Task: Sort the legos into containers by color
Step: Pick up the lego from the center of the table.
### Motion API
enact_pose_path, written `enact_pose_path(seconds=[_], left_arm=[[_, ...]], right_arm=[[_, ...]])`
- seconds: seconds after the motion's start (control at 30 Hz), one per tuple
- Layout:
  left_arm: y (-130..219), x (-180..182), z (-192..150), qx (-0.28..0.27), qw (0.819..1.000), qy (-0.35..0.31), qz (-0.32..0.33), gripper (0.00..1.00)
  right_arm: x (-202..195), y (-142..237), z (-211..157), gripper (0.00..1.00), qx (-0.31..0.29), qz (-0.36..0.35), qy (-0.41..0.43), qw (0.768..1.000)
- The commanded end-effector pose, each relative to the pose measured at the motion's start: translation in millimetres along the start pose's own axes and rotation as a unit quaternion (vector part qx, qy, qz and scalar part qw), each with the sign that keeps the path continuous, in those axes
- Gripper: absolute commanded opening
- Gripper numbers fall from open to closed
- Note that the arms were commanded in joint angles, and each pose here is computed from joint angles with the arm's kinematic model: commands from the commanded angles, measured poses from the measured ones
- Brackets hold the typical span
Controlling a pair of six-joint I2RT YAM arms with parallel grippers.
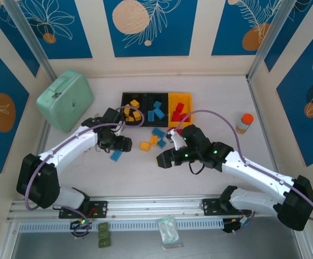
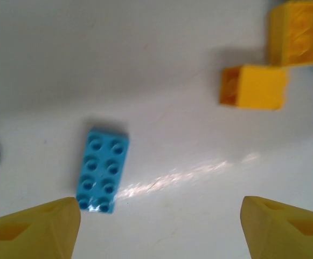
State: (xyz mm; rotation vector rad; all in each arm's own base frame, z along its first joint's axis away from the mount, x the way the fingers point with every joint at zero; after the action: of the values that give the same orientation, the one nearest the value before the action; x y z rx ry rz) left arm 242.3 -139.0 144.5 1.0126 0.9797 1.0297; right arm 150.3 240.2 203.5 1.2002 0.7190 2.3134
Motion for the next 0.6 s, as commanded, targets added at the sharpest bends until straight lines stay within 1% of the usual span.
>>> enact_pose_path(seconds=[0.0,0.23,0.37,0.47,0.5,0.57], left_arm=[[-17.4,13.1,-9.1,0.034,0.999,-0.006,0.026,0.81],[-52.9,26.5,-9.3,0.075,0.996,0.012,0.051,0.82],[-68.5,31.7,-10.7,0.094,0.994,0.028,0.058,0.78],[-74.5,30.1,-11.2,0.099,0.993,0.033,0.05,0.7],[-75.5,29.5,-11.8,0.101,0.993,0.034,0.047,0.66],[-75.8,28.7,-12.1,0.103,0.993,0.034,0.043,0.54]], right_arm=[[11.8,-5.6,7.9,0.71,0.001,0.009,0.029,1.0],[14.6,-10.6,5.9,0.71,0.006,0.012,0.033,0.999],[12.0,-11.1,3.7,0.71,0.006,0.009,0.03,0.999],[11.0,-12.0,3.2,0.71,0.007,0.009,0.028,1.0],[10.8,-12.0,3.4,0.7,0.007,0.009,0.028,1.0],[9.8,-12.3,3.6,0.7,0.005,0.007,0.026,1.0]])
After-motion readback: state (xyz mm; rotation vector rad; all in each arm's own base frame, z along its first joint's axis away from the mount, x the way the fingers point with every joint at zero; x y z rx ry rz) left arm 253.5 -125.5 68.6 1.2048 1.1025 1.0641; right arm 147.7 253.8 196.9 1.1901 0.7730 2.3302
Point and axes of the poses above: each hand's point on the last joint's axis, 136 mm out from that joint toward the fingers, its own y axis back along the fingers, its own x axis along the line the jaws close on, z = x × y, the point moved 5 cm from there along y, back along the fingers, and after that the axes turned 1 degree about -y, right-handed, at the moved point
